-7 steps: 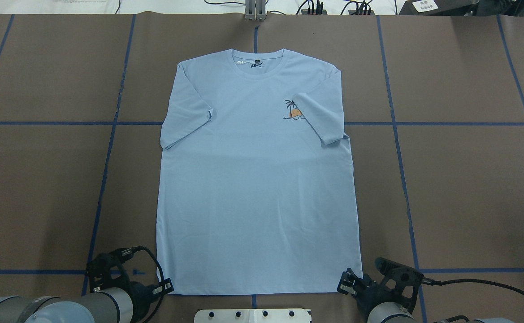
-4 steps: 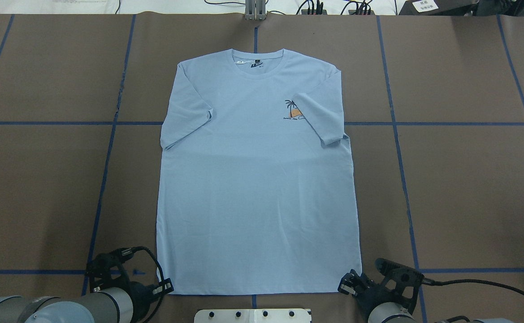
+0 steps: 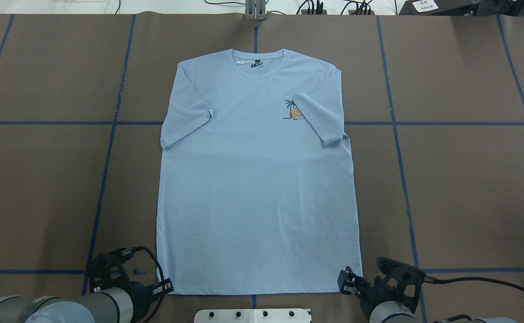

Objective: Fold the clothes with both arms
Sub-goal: 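Grasp the hem corners with both grippers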

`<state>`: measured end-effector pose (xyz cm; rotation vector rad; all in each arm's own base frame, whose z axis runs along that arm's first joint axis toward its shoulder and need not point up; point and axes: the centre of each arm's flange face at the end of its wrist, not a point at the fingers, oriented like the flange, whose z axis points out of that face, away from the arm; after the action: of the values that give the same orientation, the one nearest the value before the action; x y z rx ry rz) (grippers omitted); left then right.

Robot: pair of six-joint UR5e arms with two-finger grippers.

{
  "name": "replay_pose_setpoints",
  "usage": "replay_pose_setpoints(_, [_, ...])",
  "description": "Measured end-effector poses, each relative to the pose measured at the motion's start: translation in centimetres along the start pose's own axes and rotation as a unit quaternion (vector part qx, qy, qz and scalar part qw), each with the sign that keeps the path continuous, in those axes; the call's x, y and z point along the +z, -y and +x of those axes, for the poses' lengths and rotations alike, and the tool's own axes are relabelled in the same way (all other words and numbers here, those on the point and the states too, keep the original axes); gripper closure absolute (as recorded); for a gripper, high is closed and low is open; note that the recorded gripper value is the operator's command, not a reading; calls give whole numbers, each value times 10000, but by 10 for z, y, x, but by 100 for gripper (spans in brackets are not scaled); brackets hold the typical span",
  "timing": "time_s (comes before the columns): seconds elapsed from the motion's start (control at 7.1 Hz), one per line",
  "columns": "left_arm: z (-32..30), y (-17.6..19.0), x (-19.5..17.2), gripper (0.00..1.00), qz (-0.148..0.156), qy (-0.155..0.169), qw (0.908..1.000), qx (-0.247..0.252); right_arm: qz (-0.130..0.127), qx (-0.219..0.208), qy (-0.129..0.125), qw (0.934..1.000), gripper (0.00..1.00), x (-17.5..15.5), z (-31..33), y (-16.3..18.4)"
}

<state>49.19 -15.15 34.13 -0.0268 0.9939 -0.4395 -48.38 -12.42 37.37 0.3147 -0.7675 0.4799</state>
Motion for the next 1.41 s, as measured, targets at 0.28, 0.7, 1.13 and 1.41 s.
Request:
replay_pose_setpoints(0.28, [0, 0, 0, 100, -8, -2, 10000, 5, 12, -26, -45, 10000, 39, 2, 2, -5])
replay_pose_setpoints(0.7, [2, -2, 0, 100, -26, -27, 10000, 4, 15, -34, -51, 10000, 45, 3, 3, -7])
replay_pose_setpoints(1.13, [3, -2, -1, 100, -29, -34, 10000, 3, -5, -46, -47, 10000, 47, 2, 3, -10])
replay_pose_setpoints(1.41, [4, -2, -1, 100, -32, -41, 10000, 2, -43, -78, -38, 10000, 56, 1, 4, -15])
